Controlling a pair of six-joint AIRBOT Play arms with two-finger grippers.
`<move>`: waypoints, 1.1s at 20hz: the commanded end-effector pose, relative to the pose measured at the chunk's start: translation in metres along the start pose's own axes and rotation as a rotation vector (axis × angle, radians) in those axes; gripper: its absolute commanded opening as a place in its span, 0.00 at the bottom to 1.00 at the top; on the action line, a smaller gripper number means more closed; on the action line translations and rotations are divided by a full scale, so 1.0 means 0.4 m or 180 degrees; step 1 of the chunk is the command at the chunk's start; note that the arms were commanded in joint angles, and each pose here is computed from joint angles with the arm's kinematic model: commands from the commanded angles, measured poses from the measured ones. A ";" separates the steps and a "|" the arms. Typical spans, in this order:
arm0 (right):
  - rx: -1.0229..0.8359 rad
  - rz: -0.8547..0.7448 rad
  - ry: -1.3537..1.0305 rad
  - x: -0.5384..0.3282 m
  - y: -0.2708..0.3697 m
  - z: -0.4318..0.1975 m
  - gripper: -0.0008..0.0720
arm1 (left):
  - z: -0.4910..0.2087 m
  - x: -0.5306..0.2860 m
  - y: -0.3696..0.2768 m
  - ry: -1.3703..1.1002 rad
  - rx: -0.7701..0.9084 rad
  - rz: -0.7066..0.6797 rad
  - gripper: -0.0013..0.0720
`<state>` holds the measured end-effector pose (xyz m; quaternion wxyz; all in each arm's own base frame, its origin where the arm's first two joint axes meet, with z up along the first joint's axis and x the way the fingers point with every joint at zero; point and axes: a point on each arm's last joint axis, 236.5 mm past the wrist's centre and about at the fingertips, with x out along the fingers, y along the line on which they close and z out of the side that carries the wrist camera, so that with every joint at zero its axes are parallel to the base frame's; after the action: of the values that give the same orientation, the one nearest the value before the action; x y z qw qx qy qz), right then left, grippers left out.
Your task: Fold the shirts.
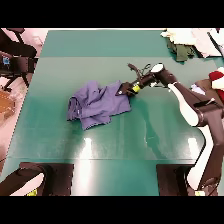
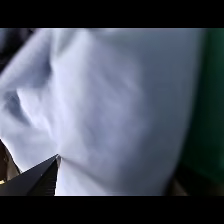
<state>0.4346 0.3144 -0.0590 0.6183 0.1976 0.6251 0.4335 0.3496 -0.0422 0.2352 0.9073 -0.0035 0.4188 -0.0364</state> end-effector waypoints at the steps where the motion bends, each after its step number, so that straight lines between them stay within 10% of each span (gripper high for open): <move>1: -0.0125 0.0081 0.0101 0.086 0.064 0.013 0.90 | 0.000 0.000 0.000 -0.0003 0.0001 -0.0003 0.04; 5: -0.0315 0.0152 0.0192 0.093 0.133 0.015 0.06 | -0.002 0.000 0.000 0.0008 0.0028 -0.0003 0.04; 14: -0.0376 -0.0034 -0.1254 -0.512 0.320 0.160 0.03 | 0.000 0.000 -0.016 -0.0004 0.0043 -0.0090 0.04; 22: 0.0705 -0.0036 -0.3683 -1.287 0.061 0.138 0.03 | -0.026 -0.003 -0.043 0.0138 0.0021 -0.0237 0.04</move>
<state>0.5552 0.0511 0.2443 0.8178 0.3950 0.3205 0.2692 0.3459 -0.0547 0.2337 0.9030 -0.0096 0.4249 -0.0628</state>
